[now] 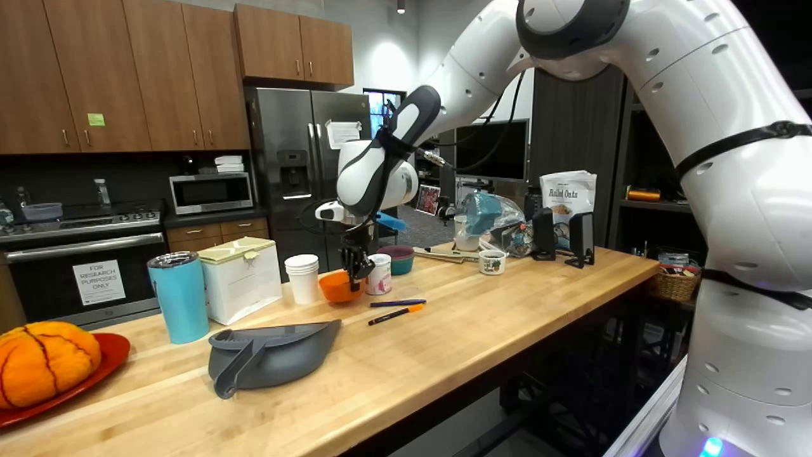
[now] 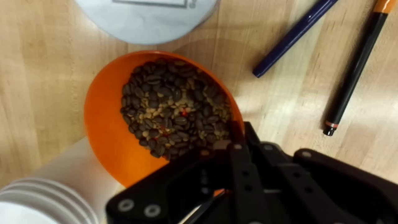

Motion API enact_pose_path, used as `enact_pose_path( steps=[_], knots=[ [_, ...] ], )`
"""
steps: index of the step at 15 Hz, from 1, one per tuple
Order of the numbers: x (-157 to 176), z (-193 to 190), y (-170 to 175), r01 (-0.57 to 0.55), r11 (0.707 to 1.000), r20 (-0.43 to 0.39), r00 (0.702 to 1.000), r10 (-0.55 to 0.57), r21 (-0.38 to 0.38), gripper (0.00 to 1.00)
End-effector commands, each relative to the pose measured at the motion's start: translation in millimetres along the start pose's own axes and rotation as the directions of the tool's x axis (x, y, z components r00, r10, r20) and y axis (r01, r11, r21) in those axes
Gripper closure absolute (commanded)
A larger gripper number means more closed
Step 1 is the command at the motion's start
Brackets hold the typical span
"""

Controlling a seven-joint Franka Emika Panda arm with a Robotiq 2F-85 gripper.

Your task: Move the orange bowl to the right

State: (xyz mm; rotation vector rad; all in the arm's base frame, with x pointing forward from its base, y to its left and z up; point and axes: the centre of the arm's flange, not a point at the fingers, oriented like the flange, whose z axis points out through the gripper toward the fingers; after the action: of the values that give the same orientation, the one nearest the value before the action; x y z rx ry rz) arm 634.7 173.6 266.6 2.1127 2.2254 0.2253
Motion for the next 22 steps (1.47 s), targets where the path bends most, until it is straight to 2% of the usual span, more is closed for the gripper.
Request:
enact_pose_path(
  steps=[1, 8, 13, 17, 22],
  knots=[
    [5, -43, -17, -0.022, 0.999, 0.041, 0.999, 0.024, -0.048, 0.99],
    [15, -107, -35, -0.051, 0.989, 0.083, 0.995, 0.063, -0.138, 0.99],
    [-2, -135, -59, -0.155, 0.97, 0.098, 0.98, 0.175, -0.188, 0.99],
    [-28, -143, -85, -0.302, 0.931, 0.1, 0.94, 0.327, -0.207, 0.99],
    [-53, -138, -119, -0.484, 0.851, 0.087, 0.857, 0.508, -0.202, 0.99]
  ],
)
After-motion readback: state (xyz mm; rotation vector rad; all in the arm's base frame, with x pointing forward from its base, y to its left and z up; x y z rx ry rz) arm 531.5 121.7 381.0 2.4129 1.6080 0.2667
